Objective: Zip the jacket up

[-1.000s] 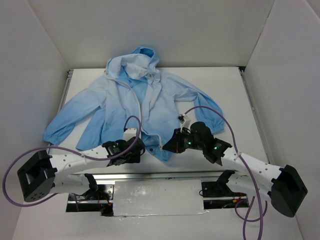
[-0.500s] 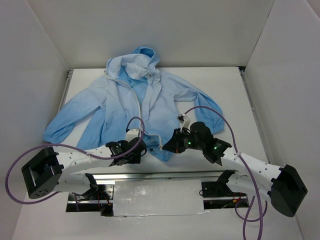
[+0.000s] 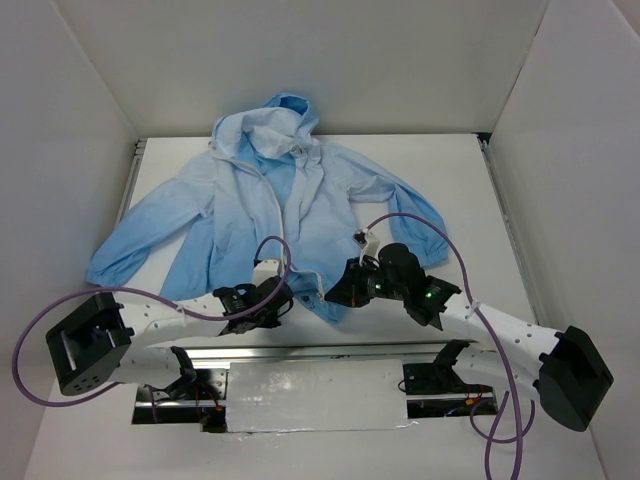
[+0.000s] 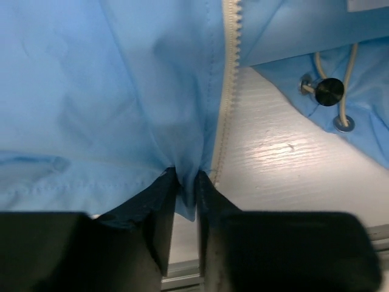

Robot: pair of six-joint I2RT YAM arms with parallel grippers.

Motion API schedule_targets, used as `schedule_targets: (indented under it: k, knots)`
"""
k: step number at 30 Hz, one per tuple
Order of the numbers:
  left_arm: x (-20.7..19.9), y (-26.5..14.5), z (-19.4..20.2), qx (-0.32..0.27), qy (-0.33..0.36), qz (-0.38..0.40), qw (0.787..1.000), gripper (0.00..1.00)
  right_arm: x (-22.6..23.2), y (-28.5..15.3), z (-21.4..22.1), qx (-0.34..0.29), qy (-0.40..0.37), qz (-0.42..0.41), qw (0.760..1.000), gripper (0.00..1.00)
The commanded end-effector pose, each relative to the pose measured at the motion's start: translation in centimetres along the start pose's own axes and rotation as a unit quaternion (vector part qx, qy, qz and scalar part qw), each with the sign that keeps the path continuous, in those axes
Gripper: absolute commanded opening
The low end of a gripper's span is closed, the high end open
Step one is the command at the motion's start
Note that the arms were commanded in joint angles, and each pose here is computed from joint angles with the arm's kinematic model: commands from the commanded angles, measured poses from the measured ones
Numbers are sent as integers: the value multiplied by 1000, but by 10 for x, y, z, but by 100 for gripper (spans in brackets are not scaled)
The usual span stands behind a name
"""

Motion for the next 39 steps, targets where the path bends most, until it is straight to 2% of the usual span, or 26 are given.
schedule_targets:
  k: [1, 4, 5, 7, 9, 12, 14, 15, 16, 18, 21, 24, 26, 36, 39]
  knots:
    - [0, 7, 17, 28, 1, 7, 1000, 27, 13, -1, -11, -15, -18, -17, 1000, 0]
    - [-3, 7, 15, 19, -3, 19, 1000, 17, 13, 0, -11, -15, -17, -17, 1000, 0]
    - [-4, 6, 12, 12, -8, 24, 1000, 0, 11, 1, -11, -13, -15, -16, 1000, 0]
    - [-6, 3, 5, -3, -21, 34, 999, 0, 10, 2, -10, -13, -13, -17, 1000, 0]
    - [-13, -8, -15, -46, -42, 62, 996, 0, 8, 6, -10, -11, -9, -19, 1000, 0]
    - [-19, -33, -50, -135, -83, 113, 981, 0, 10, 13, -11, -11, 2, -32, 999, 0]
    - [-18, -53, -70, -201, -110, 144, 963, 0, 11, 17, -12, -15, 18, -37, 999, 0]
    - [-23, -67, -90, -255, -132, 178, 941, 0, 14, 19, -16, -23, 19, -48, 998, 0]
    - [-18, -74, -92, -283, -148, 186, 929, 0, 14, 22, -16, -24, 25, -51, 998, 0]
    - [-17, -84, -101, -334, -171, 210, 903, 0, 20, 24, -18, -28, 38, -69, 996, 0]
    - [-9, -95, -113, -382, -201, 211, 877, 0, 27, 27, -20, -35, 58, -99, 993, 0]
    - [-6, -105, -119, -418, -216, 222, 854, 0, 32, 31, -21, -32, 77, -115, 990, 0]
    - [-5, -106, -120, -429, -221, 225, 846, 0, 31, 31, -21, -39, 92, -112, 989, 0]
    - [0, -107, -118, -448, -244, 234, 828, 0, 32, 22, -18, -72, 100, -153, 980, 0]
    - [-2, -106, -119, -443, -247, 233, 830, 0, 37, 21, -20, -92, 100, -154, 979, 0]
Point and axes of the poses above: each gripper's point midway between its finger pads, its own y axis out along the fingers, its own x axis along the line the jaws close on, z = x × y, the point moved 5 cm from there along -y, back along the fingers, and after that the axes turned 15 degrees about y, right-handed, at the moved point
